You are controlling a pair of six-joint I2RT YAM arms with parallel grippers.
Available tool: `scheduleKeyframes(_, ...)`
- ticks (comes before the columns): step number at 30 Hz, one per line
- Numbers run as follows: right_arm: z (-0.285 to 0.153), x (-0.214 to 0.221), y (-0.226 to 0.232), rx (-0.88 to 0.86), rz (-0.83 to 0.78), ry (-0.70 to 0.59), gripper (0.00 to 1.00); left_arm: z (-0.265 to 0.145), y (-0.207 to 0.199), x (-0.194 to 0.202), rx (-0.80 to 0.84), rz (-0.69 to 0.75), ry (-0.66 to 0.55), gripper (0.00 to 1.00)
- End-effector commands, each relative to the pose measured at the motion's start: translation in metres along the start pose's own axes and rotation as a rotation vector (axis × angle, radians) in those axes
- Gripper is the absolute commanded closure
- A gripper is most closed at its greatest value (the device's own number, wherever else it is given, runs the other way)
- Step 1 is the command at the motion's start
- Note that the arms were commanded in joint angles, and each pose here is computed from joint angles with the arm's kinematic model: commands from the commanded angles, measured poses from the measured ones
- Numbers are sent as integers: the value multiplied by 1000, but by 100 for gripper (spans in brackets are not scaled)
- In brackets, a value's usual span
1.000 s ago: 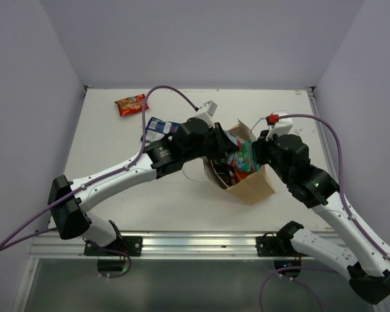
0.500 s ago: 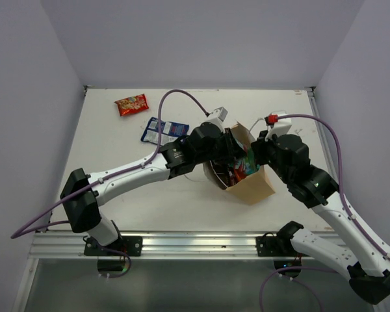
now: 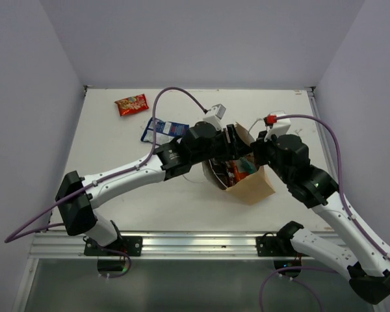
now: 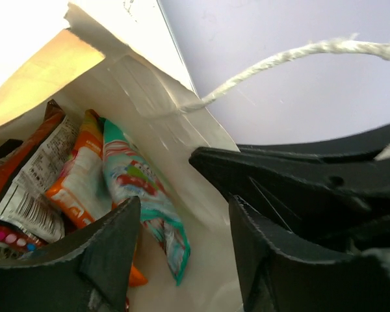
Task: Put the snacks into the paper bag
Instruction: Place the snack in the paper bag.
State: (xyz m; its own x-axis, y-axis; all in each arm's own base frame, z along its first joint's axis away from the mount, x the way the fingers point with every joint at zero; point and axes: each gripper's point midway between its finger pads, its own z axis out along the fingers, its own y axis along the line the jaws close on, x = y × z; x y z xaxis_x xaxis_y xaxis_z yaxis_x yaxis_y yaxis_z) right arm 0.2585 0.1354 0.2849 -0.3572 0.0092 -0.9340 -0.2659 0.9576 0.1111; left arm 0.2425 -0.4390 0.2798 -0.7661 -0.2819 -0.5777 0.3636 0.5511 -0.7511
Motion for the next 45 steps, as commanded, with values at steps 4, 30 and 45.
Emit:
scheduleKeyframes(4, -3, -22, 1, -7, 1, -93, 100, -39, -23, -29, 63, 55, -111, 35)
scheduleKeyframes(30, -5, 10, -1, -46, -104, -41, 100, -163, 166, -94, -511, 142, -343, 0)
scheduleKeyframes(45, -6, 7, 0, -62, -127, -66, 100, -159, 301, -134, -652, -38, -363, 0)
